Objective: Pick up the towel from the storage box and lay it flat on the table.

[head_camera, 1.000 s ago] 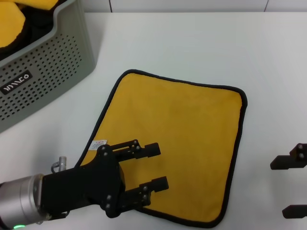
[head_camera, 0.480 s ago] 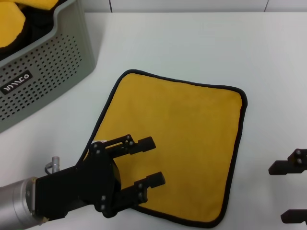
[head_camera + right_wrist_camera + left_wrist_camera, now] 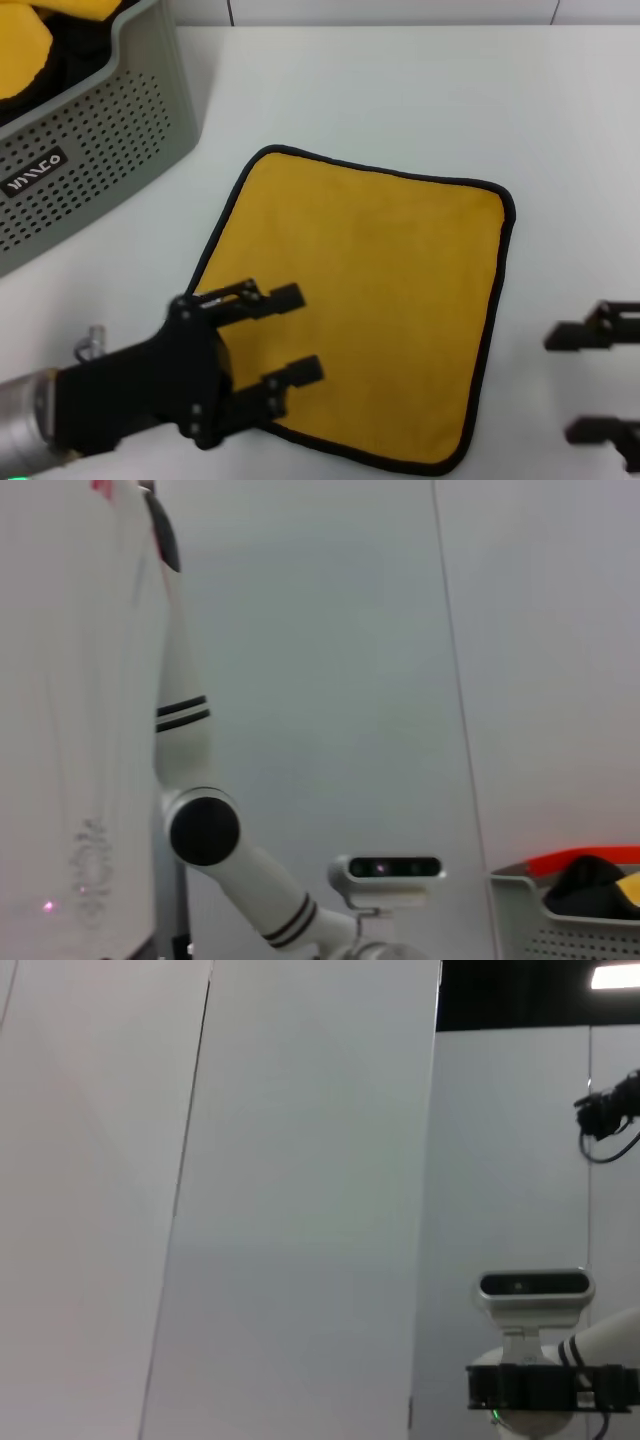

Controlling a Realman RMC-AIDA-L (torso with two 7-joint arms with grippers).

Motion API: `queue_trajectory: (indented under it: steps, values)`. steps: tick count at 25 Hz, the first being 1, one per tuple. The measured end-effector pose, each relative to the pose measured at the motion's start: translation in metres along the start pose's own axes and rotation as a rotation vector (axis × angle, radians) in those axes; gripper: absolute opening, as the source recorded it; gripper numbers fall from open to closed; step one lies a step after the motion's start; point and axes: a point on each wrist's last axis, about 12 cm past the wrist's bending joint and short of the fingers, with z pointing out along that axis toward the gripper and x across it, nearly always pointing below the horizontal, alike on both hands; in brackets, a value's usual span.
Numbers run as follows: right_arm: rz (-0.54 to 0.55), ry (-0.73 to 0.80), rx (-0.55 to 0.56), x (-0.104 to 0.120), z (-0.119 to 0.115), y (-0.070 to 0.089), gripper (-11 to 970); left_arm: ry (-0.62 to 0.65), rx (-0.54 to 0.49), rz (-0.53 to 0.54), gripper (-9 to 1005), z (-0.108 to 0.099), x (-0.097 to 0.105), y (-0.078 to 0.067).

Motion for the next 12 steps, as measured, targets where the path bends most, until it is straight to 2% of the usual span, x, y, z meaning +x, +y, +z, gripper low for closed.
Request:
queue_trajectory:
  steps: [6,9,12]
  values:
    - [0.0,0.034,-0.004,0.012,0.037,-0.032,558,0.032,-0.095,0.049,576,-0.033,-0.02,0.021]
    - [0.011,0.09,-0.008,0.018,0.053,-0.045,558,0.033,-0.11,0.037,575,-0.037,-0.024,0.025]
    - [0.008,0.118,-0.011,0.02,0.061,-0.051,558,0.034,-0.11,0.033,575,-0.037,-0.024,0.025]
